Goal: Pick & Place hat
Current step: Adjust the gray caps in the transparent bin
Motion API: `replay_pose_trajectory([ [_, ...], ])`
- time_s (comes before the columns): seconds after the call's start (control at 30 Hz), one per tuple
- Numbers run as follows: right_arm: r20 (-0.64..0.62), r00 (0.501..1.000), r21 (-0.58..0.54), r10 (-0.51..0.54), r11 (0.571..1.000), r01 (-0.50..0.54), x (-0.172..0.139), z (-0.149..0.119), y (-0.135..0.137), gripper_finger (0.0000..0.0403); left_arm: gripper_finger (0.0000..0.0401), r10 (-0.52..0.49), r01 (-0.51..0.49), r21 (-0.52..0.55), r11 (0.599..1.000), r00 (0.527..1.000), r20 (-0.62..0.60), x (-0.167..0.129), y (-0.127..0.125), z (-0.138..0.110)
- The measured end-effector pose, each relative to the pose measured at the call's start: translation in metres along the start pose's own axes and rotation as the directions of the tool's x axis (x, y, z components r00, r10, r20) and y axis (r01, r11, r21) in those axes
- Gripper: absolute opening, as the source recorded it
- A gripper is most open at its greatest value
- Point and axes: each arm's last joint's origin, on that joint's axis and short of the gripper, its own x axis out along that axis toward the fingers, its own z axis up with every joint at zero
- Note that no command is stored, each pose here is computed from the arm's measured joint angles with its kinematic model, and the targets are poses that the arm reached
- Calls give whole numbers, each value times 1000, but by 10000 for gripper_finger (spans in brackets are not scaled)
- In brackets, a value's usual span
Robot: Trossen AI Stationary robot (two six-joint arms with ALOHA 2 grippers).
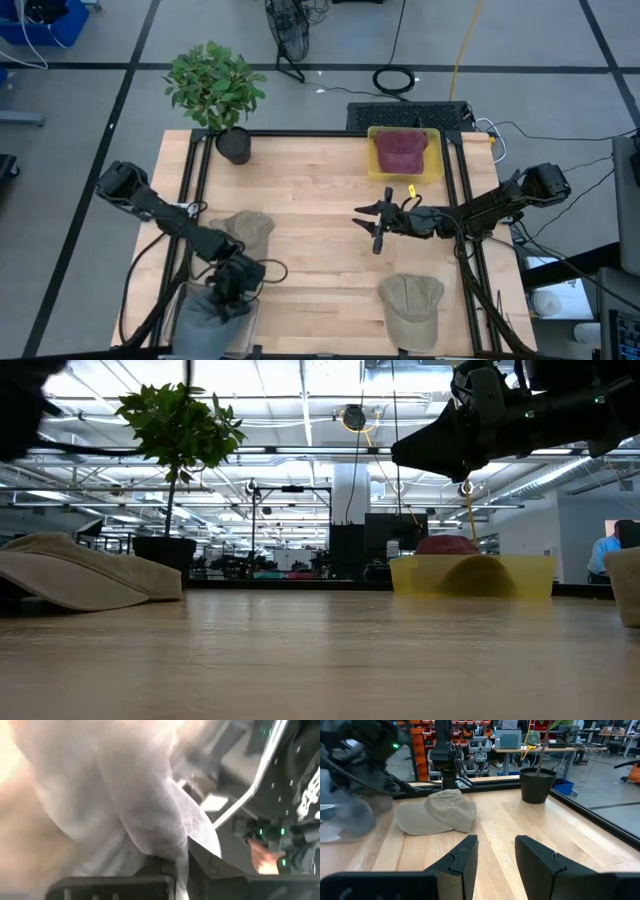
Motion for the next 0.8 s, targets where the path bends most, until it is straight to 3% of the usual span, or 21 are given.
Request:
replay_pose_trajectory([
  [0.3, -13, 1000, 13, -2, 1000, 3, 0, -1, 0, 121, 11, -10, 1, 96, 995, 995, 102, -15, 9, 16],
  [0.47, -29, 1000, 14, -4, 1000, 5, -3, -8, -2, 121, 17, 31, -69, 206, 976, 983, 182, -11, 9, 14],
  [0.67, 34, 999, 65, -2, 998, 0, -12, -13, -7, 121, 18, 45, -92, 226, 970, 977, 207, -11, 9, 14],
  [0.8, 94, 996, 96, 0, 995, -10, -19, -15, -11, 121, 19, -12, -20, 245, 969, 992, 128, -11, 6, 14],
])
